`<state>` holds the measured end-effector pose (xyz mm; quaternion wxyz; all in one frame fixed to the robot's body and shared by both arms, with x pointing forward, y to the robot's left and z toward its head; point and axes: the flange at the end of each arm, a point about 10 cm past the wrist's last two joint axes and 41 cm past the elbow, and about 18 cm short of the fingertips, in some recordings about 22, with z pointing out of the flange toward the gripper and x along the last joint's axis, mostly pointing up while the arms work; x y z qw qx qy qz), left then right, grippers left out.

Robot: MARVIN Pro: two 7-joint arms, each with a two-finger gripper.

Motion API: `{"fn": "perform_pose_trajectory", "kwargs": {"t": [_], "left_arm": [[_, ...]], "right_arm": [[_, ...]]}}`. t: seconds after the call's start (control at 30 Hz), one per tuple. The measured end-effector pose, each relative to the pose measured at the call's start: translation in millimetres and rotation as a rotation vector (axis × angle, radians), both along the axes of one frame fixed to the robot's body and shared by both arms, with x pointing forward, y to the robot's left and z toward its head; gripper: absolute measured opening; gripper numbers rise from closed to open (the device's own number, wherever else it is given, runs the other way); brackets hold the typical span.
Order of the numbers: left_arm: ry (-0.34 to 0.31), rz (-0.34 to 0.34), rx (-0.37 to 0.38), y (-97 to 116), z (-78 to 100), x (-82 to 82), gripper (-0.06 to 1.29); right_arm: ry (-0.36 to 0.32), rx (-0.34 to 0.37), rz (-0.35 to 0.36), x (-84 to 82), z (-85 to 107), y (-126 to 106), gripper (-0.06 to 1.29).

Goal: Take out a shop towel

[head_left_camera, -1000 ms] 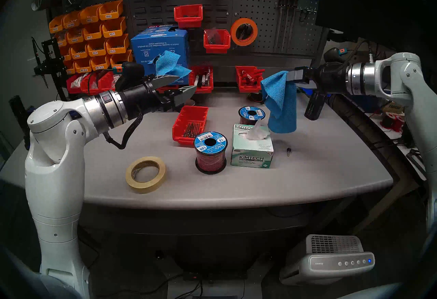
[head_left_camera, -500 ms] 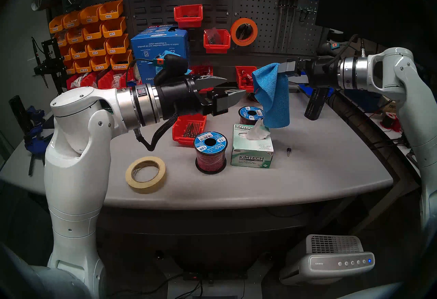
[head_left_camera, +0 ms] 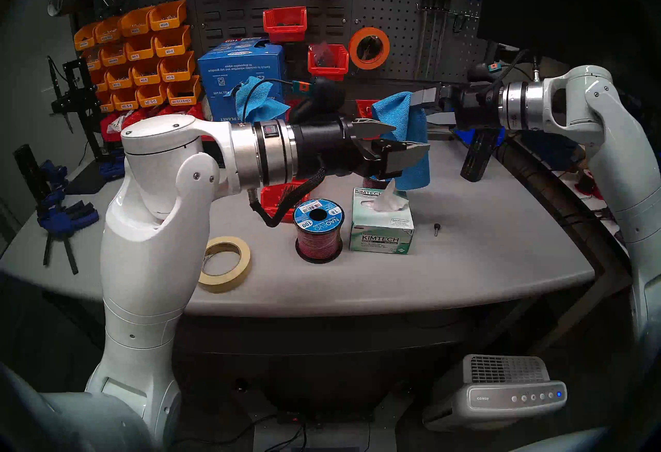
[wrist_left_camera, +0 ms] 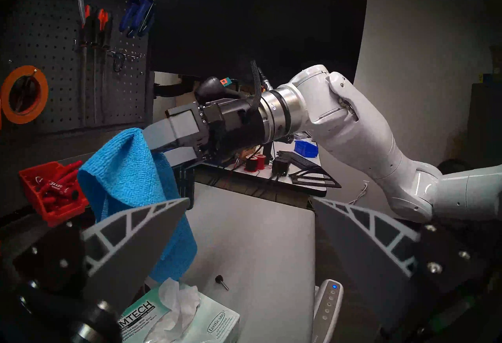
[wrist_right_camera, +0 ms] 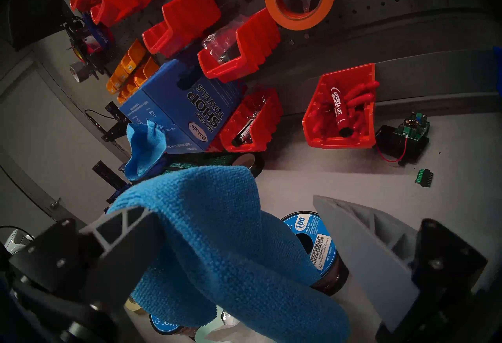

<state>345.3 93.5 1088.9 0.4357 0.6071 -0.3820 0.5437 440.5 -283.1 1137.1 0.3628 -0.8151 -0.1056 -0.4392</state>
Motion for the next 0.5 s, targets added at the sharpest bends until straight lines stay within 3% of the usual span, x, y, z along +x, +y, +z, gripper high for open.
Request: {"fn": "perform_pose_trajectory", "kwargs": {"t": [0.27,0.5], "left_arm": [[0.045,0.085,0.067,-24.7,-21.3,20.2,1.24],[0.07,0.225,0.106,-31.6,-34.9,40.8,1.23]], "right_arm": [[0.034,0.002,0.023,-2.8,1.3,1.9,1.25],[0.053,0.004,0.029,-5.1,4.6,-1.3,1.25]]}}
